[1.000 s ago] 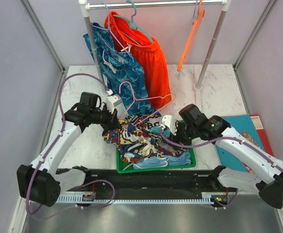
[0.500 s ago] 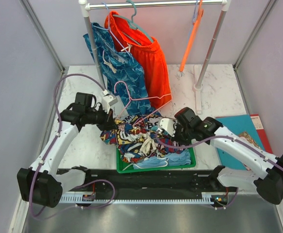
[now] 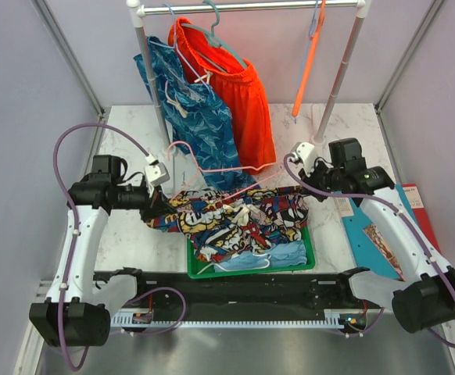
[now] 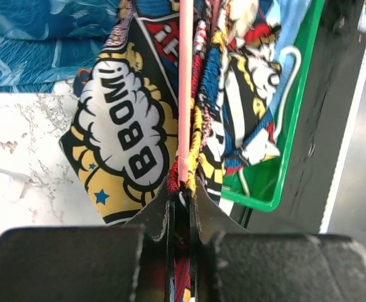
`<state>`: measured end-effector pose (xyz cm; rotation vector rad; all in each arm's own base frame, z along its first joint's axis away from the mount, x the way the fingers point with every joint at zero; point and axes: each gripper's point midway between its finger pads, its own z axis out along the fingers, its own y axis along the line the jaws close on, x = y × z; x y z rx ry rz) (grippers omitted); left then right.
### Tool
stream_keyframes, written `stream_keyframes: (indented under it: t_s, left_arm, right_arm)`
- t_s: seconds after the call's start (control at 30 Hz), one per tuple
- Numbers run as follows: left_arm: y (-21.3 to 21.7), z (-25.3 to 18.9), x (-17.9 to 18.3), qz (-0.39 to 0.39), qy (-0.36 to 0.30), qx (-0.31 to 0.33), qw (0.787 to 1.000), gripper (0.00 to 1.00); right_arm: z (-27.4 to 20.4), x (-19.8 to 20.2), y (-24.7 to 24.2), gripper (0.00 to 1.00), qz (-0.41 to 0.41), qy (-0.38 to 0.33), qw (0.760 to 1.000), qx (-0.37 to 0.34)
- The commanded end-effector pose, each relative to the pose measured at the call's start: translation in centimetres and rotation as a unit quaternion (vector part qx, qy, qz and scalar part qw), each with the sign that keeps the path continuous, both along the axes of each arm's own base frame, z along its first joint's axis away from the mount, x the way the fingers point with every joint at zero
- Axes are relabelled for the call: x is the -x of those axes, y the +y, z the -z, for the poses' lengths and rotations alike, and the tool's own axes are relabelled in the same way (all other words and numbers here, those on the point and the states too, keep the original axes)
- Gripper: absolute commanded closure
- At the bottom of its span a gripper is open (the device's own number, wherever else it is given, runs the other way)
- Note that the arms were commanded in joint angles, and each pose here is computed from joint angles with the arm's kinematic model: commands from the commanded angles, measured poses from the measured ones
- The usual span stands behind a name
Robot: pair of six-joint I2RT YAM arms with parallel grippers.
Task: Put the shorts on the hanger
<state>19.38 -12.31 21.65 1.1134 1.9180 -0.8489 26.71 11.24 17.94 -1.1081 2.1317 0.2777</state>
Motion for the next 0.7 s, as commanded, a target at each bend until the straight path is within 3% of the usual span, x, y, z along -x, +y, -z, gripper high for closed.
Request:
stream_keyframes:
  t_s: [0.0, 0.2, 0.33, 0.67]
  left_arm:
    - [2.3, 0.9, 1.4, 0.063, -0.072, -0.098, 0.99, 0.98]
    - [2.1, 2.0, 1.8, 0.121, -0.099, -0.154, 0.976, 0.98]
    - [1.5, 2.9, 0.4, 0.107, -0.094, -0.2, 0.969, 0.98]
    - [-4.8, 0.7, -1.0, 0.133, -0.091, -0.167, 0.973, 0.98]
  right_arm:
    - [-2.8, -1.3, -2.9, 1.0, 0.043, -0.007, 0.999, 0.026]
    - [-4.6, -1.7, -2.4, 1.0, 0.01, -0.01, 0.999, 0.028]
    - [-5.2, -1.0, -2.0, 1.0, -0.024, -0.019, 0.999, 0.033]
    - [-5.7, 0.1, 1.9, 1.0, -0.104, -0.021, 0.993, 0.042]
